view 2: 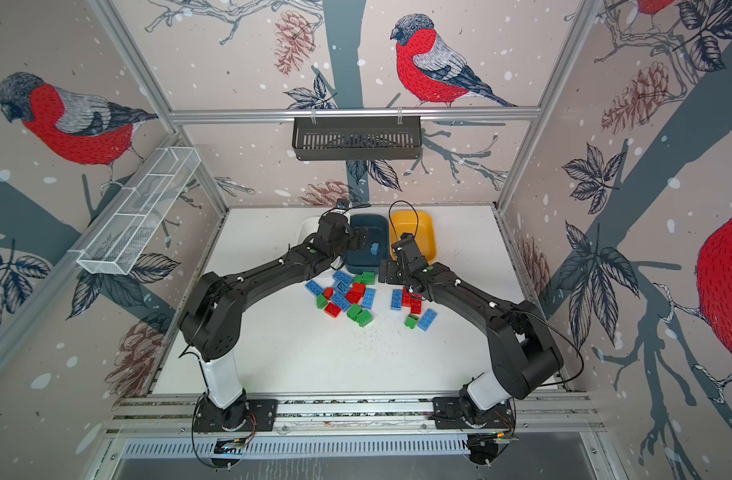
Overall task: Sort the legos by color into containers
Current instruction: 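Drop the light blue brick into the teal bin while the right reaches down, then lower the right gripper onto a light blue brick and grasp it while the left withdraws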
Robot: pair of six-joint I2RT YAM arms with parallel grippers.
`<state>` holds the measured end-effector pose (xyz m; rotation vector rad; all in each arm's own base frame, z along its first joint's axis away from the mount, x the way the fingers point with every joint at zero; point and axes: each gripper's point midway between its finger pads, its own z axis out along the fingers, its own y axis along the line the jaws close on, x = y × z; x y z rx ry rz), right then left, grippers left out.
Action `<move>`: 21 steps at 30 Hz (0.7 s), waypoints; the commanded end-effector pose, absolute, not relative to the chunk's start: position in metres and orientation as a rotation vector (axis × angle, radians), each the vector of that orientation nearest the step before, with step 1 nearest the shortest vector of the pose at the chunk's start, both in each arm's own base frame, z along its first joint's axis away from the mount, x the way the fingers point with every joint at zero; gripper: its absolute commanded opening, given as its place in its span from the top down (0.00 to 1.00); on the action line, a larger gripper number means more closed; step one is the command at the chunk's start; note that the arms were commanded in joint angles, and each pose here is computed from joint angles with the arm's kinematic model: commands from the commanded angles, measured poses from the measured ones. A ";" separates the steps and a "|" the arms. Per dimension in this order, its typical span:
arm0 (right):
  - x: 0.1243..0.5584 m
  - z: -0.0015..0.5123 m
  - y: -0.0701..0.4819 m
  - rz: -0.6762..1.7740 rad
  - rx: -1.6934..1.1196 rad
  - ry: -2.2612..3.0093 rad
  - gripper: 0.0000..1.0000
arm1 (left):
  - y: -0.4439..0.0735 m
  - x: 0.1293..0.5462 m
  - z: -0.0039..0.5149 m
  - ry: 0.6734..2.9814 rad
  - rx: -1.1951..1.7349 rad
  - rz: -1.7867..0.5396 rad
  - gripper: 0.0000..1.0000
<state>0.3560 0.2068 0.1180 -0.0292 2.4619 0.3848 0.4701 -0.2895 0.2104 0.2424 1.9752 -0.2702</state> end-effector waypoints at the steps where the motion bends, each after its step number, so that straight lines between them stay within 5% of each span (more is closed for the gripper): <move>1: 0.344 0.105 0.210 0.385 -0.004 2.519 0.05 | -0.273 0.464 0.235 1.908 0.143 -0.282 0.03; 12: 0.328 0.070 0.220 0.301 -0.001 2.604 0.26 | -0.213 0.425 0.235 1.882 -0.028 -0.183 0.03; 21: 0.322 0.048 0.214 0.229 0.001 2.660 0.30 | -0.200 0.417 0.218 1.928 -0.039 -0.121 0.03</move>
